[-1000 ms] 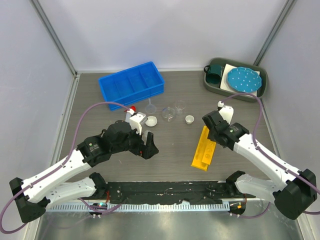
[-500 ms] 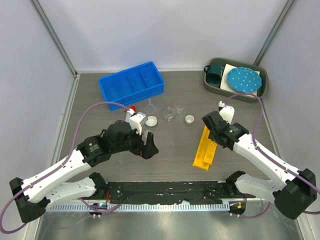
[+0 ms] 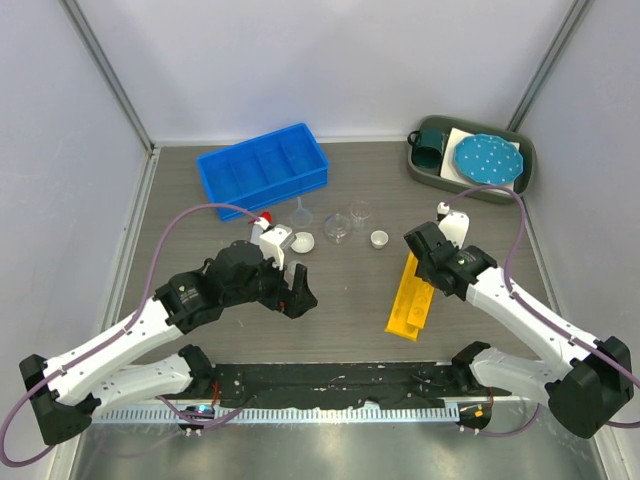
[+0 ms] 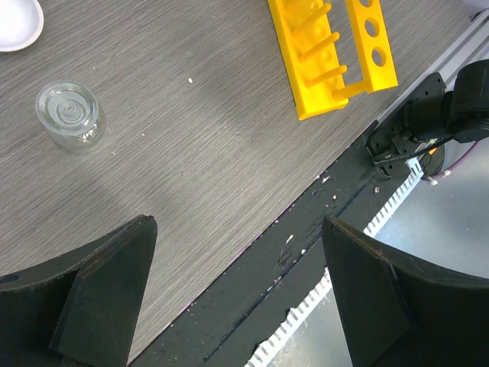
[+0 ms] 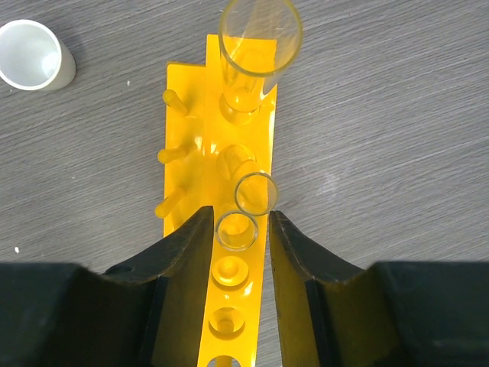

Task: Organize the chemistry lab equipment

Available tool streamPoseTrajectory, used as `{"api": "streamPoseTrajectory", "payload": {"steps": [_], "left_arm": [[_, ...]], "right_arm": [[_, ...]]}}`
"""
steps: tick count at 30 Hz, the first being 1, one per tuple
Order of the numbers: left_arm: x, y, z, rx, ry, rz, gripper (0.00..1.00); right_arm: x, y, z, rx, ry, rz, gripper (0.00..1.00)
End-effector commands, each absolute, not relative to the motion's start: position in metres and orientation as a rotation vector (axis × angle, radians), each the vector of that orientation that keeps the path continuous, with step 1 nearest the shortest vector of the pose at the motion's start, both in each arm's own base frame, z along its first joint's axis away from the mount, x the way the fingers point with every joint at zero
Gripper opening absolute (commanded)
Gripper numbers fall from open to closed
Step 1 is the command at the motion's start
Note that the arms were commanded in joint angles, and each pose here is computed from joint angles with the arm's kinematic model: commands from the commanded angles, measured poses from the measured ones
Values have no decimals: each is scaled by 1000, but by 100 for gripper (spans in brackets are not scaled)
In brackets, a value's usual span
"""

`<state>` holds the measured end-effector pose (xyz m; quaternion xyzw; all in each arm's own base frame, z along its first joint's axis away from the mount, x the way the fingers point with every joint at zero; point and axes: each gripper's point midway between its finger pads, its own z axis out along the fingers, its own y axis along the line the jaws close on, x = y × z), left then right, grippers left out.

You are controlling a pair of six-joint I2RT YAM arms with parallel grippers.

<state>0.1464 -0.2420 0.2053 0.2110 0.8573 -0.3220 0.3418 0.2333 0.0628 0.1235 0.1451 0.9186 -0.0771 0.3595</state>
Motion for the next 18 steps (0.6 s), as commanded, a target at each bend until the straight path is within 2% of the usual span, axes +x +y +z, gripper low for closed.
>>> {"api": "streamPoseTrajectory", "payload": {"steps": [1, 9, 18], "left_arm": [[149, -245, 212, 546, 2202, -857, 94], [149, -245, 212, 544, 2202, -856, 94], [154, -239, 222, 500, 2204, -816, 93]], "right_arm": [[241, 60, 131, 415, 2313, -201, 41], [242, 64, 151, 392, 2315, -184, 42], [239, 83, 187, 282, 2351, -134, 50]]}}
